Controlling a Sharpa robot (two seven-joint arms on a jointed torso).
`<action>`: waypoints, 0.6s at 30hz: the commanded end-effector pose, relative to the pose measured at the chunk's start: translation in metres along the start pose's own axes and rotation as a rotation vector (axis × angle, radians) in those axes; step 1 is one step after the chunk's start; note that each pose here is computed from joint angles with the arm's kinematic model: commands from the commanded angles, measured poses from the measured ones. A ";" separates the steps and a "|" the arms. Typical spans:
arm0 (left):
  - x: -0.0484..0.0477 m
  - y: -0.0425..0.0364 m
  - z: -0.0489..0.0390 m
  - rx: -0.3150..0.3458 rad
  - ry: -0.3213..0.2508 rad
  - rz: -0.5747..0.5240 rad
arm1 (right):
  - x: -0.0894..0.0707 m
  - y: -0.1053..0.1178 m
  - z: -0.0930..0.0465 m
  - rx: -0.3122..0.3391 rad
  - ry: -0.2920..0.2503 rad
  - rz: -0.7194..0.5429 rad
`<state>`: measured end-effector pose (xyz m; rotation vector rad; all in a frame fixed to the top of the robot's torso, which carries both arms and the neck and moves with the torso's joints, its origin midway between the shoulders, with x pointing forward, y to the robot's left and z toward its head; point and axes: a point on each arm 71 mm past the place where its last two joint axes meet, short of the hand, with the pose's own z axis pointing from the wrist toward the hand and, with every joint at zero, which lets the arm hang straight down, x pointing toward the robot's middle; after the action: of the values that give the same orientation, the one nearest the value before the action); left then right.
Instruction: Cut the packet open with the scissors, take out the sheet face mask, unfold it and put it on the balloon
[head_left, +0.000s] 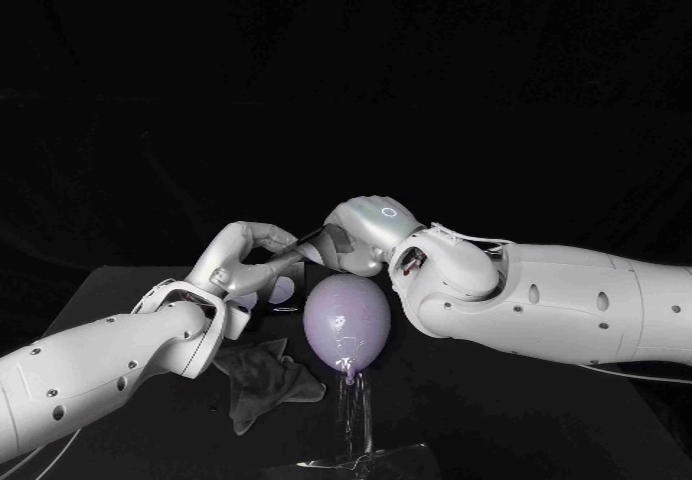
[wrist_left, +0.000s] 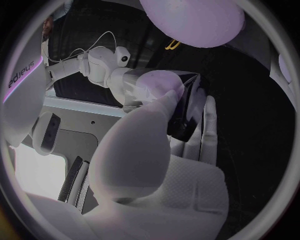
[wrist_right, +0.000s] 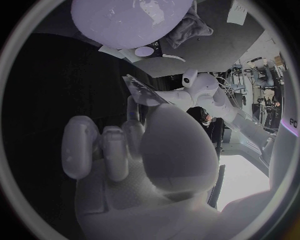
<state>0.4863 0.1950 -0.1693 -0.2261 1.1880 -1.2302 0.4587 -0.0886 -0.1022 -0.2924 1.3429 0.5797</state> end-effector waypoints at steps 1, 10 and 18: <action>0.0023 -0.0043 0.0017 0.026 0.018 -0.023 | -0.003 -0.003 0.000 0.019 -0.045 0.003; 0.0002 -0.0015 0.0010 0.017 0.022 -0.021 | -0.006 -0.006 -0.005 0.016 -0.069 0.010; 0.0002 0.0008 0.0009 0.008 0.040 -0.030 | -0.008 -0.007 -0.009 0.010 -0.067 0.010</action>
<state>0.4865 0.1932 -0.1680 -0.2096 1.1981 -1.2580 0.4534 -0.0981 -0.1005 -0.2598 1.3118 0.5963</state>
